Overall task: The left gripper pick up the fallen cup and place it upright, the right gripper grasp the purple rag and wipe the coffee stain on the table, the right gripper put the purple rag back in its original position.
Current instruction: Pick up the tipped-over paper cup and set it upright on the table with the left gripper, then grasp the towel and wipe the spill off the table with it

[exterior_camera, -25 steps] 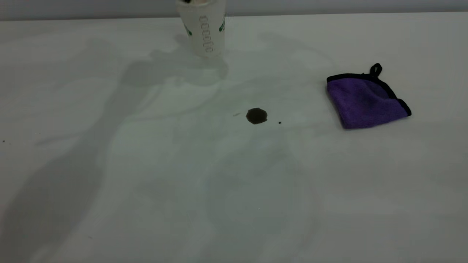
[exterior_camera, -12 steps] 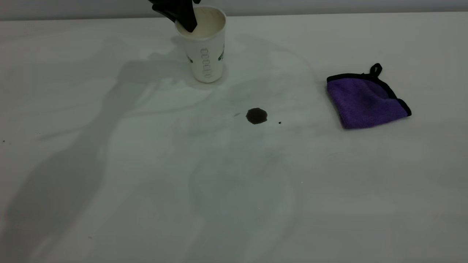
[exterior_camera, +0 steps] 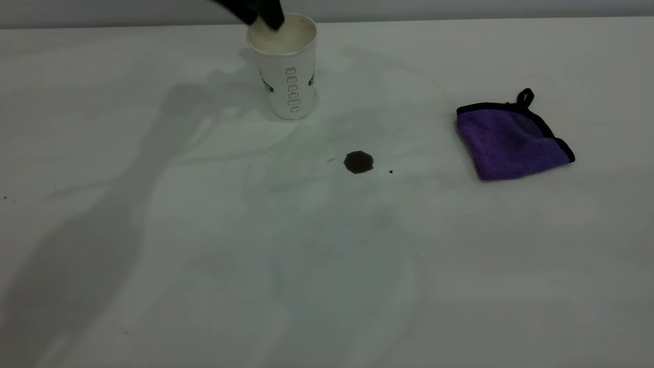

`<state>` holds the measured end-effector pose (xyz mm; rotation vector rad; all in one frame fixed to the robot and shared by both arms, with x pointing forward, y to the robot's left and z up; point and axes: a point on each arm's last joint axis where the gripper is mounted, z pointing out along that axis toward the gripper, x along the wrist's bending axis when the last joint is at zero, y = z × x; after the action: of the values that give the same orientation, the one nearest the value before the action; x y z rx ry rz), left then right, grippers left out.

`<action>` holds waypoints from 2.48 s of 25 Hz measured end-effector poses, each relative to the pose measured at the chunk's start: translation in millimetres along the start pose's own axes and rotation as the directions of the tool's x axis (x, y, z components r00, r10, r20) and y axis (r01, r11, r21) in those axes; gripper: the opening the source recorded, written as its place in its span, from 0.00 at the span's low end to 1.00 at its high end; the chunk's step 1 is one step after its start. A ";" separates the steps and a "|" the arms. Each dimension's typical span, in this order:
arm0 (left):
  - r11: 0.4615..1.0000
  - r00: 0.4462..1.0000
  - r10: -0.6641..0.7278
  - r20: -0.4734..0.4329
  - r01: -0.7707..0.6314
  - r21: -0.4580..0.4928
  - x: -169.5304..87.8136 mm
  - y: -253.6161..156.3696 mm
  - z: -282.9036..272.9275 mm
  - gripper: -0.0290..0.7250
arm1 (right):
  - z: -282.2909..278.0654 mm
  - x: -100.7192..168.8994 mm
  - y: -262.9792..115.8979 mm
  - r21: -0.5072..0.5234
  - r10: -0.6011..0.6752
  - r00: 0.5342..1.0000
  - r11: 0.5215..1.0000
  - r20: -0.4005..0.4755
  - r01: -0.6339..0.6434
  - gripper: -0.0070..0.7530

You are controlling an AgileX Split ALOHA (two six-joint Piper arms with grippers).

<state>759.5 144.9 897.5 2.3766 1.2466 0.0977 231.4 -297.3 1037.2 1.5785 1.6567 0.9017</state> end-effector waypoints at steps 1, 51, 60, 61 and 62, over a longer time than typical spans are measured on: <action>1.000 1.000 0.015 -0.006 -0.015 -0.012 -2.5 5.1 -14.0 0.85 | 0.0 0.0 0.0 0.000 0.000 1.000 1.000 0.000 0.000 0.32; 0.931 0.876 -0.363 -0.317 0.355 -0.084 -174.0 -358.6 -307.0 0.60 | 0.0 0.0 0.0 0.000 0.000 1.000 1.000 0.000 0.000 0.32; 0.838 0.759 -0.521 -0.391 0.367 -0.404 -189.1 -400.3 -321.2 0.60 | 0.0 0.0 0.0 0.000 0.000 1.000 1.000 0.000 0.000 0.32; 0.831 0.750 -0.531 -0.395 0.369 -0.416 -191.0 -404.2 -320.6 0.60 | 0.0 0.0 0.0 0.000 0.000 1.000 1.000 0.000 0.000 0.32; 0.826 0.746 -0.536 -0.396 0.365 -0.431 -192.9 -406.8 -321.1 0.60 | 0.0 0.0 0.0 0.000 0.000 1.000 1.000 0.000 0.000 0.32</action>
<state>250.0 305.1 1041.0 1.7377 1.8584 0.7533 231.4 -297.3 1037.2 1.5786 1.6569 0.9015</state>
